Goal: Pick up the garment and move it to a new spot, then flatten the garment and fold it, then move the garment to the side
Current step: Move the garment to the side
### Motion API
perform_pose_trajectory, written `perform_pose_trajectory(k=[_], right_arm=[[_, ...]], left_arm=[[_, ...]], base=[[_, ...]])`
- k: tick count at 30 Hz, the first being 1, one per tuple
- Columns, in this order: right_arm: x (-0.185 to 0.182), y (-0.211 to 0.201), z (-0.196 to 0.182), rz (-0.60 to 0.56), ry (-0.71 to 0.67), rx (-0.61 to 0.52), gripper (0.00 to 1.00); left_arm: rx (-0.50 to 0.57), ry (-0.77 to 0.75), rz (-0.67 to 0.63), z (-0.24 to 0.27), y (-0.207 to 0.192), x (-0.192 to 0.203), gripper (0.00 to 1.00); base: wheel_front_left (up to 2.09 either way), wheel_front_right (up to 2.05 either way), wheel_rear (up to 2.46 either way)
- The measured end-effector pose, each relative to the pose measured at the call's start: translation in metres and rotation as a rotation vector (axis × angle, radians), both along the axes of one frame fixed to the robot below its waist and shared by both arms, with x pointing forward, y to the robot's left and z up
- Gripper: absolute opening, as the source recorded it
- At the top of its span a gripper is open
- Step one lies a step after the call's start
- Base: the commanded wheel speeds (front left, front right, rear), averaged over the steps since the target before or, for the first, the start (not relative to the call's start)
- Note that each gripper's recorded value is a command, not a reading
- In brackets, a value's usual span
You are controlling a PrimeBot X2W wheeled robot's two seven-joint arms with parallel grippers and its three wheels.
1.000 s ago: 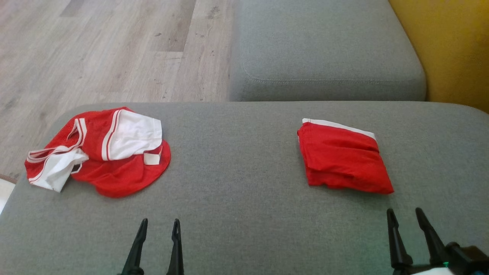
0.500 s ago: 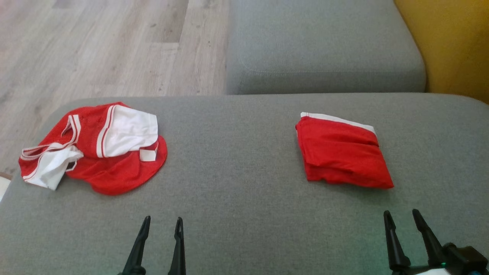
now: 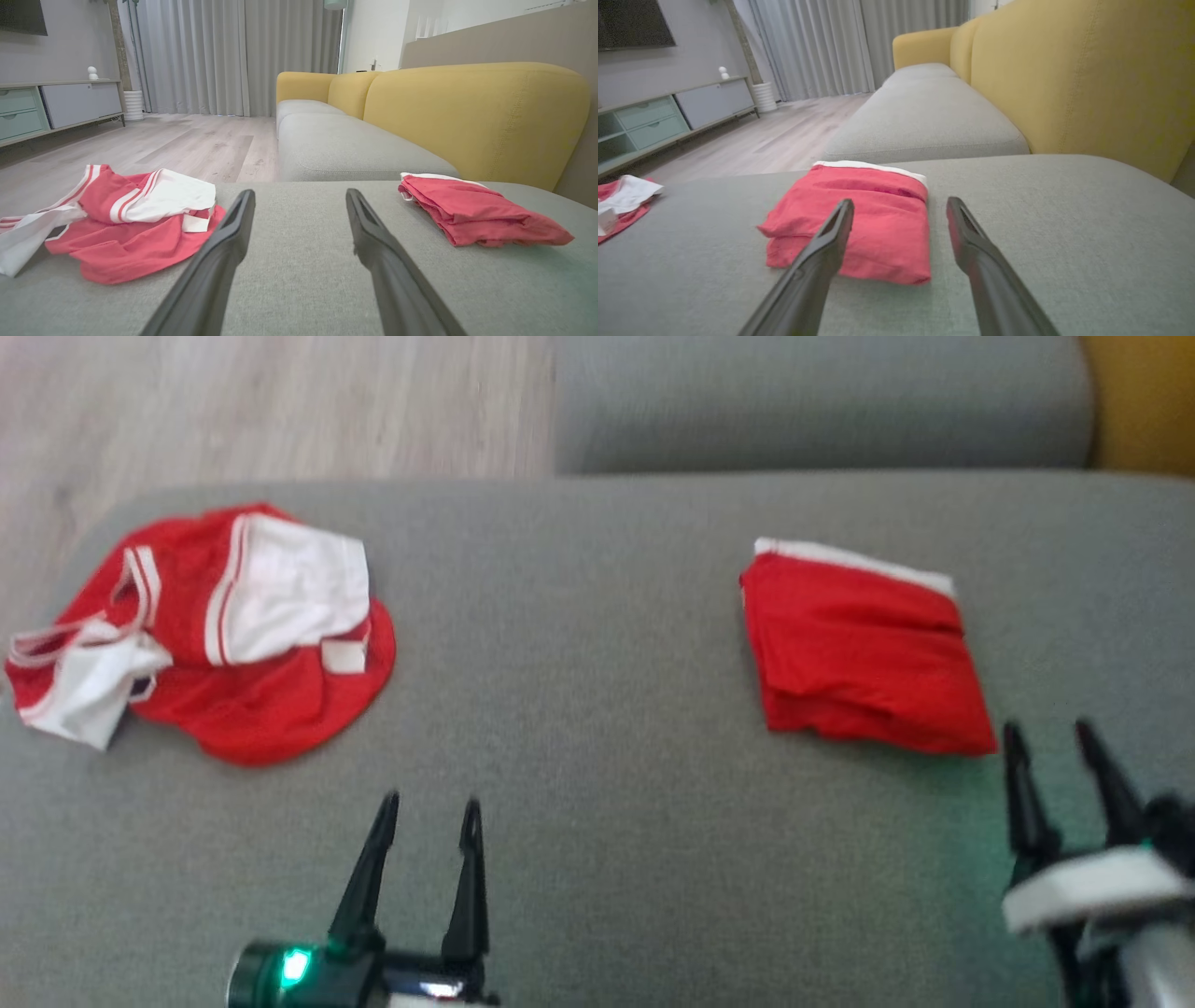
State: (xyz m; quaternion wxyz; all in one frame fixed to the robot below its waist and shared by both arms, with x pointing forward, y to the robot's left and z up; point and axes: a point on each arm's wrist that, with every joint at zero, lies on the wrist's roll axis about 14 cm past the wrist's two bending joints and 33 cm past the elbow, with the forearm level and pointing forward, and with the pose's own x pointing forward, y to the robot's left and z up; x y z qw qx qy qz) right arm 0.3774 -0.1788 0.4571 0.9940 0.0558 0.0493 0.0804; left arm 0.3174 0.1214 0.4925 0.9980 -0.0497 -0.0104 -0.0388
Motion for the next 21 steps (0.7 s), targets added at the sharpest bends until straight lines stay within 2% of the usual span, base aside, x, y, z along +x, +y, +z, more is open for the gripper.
perform_pose_trajectory(k=[9,15,16,17,18,21], right_arm=[[0.077,-0.031,-0.032,-0.043,0.235,-0.019,1.00],[0.088,-0.015,-0.072,0.002,0.433,0.024,1.00],[0.085,-0.009,-0.081,0.019,0.470,0.033,0.89],[0.081,-0.003,-0.089,0.036,0.506,0.039,0.40],[0.078,0.002,-0.095,0.049,0.527,0.047,0.00],[0.079,0.005,-0.097,0.060,0.538,0.071,0.00]], left_arm=[[0.001,0.007,-0.033,-0.002,-0.016,0.034,1.00],[0.001,0.036,-0.019,-0.011,-0.015,0.045,1.00],[0.000,0.040,-0.012,-0.013,-0.014,0.047,1.00],[-0.001,0.043,-0.010,-0.014,-0.013,0.048,1.00],[0.001,0.046,-0.005,-0.015,-0.013,0.049,1.00],[-0.001,0.059,-0.002,-0.019,-0.014,0.051,1.00]], base=[[0.00,0.00,0.00],[0.00,0.00,0.00],[0.00,0.00,0.00],[0.00,0.00,0.00],[0.00,0.00,0.00],[0.00,0.00,0.00]])
